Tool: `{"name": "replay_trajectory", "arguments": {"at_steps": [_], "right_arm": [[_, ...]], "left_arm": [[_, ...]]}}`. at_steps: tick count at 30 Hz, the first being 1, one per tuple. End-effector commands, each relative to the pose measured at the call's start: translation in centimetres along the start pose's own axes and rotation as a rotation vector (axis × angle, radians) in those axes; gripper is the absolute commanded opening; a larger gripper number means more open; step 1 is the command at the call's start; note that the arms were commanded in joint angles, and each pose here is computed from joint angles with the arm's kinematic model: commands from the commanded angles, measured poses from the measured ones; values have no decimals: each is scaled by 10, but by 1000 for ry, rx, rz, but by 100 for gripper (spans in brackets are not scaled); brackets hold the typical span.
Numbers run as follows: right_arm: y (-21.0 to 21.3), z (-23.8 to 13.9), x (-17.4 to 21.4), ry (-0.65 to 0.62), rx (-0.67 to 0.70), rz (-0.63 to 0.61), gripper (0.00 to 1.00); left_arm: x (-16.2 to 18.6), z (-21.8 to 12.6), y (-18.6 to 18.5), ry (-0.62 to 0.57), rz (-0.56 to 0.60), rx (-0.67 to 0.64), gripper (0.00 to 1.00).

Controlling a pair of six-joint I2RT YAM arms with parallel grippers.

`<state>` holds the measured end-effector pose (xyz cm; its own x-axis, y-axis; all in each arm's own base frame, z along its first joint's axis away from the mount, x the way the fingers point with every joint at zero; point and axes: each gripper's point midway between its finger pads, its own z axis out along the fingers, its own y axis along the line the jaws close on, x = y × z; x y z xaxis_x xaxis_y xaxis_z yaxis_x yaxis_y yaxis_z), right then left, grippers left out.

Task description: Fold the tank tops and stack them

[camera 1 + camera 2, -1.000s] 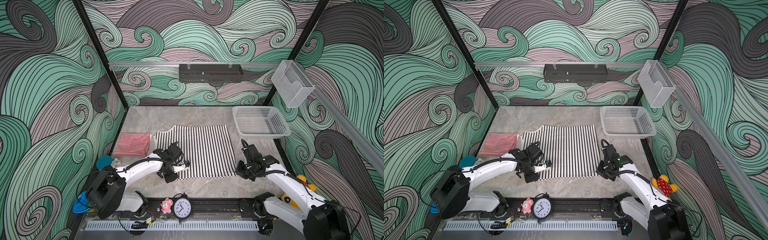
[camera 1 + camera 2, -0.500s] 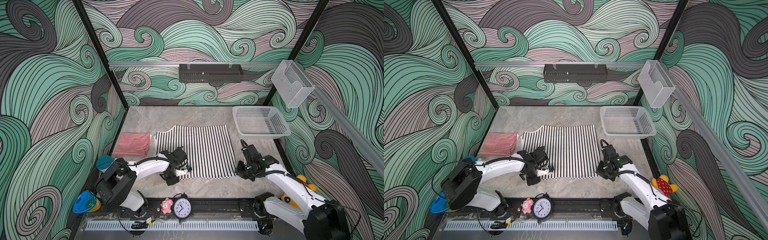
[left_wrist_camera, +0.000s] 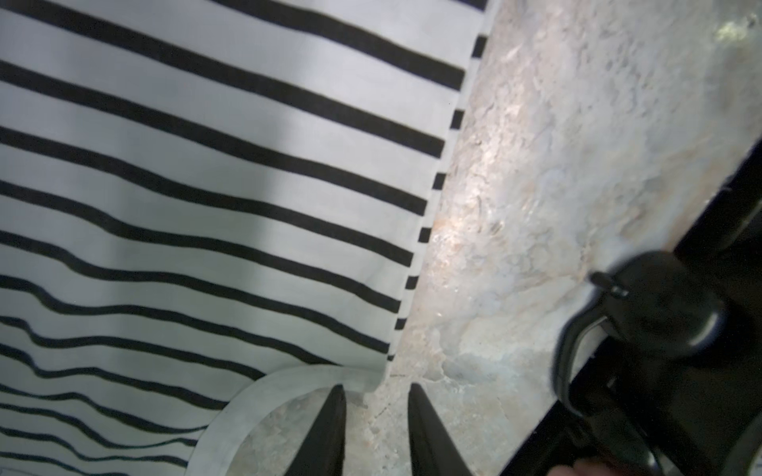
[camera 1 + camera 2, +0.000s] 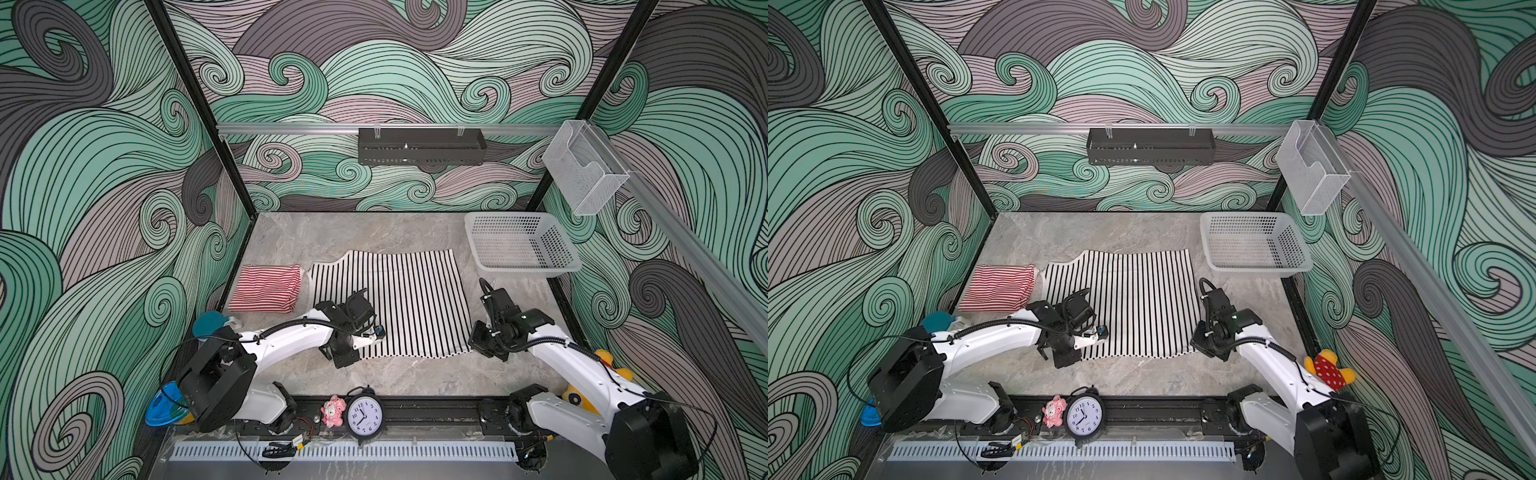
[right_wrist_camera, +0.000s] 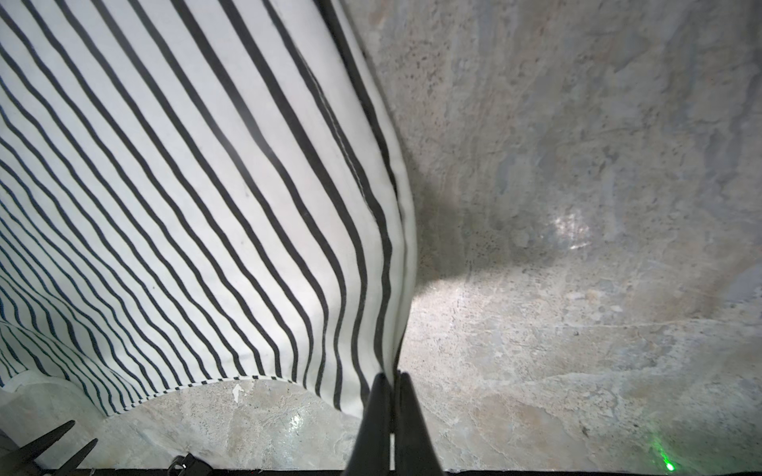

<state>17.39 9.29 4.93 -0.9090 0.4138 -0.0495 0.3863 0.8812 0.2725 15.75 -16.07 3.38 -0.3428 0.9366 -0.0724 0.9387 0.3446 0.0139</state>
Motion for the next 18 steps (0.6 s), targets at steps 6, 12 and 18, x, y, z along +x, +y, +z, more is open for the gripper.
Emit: {"name": "replay_trajectory", "arguments": {"at_steps": [6,12,18], "right_arm": [[3,-1,-1,-2,-8,-10,0],[0,-2,1,-7,-5,-7,0],[4,-7,-3,-20,-7,-18,0]], "left_arm": [[-5,16,6,59,35,-9,31],[1,24,2,107,54,17,30],[5,32,-14,151,112,44,30]]}}
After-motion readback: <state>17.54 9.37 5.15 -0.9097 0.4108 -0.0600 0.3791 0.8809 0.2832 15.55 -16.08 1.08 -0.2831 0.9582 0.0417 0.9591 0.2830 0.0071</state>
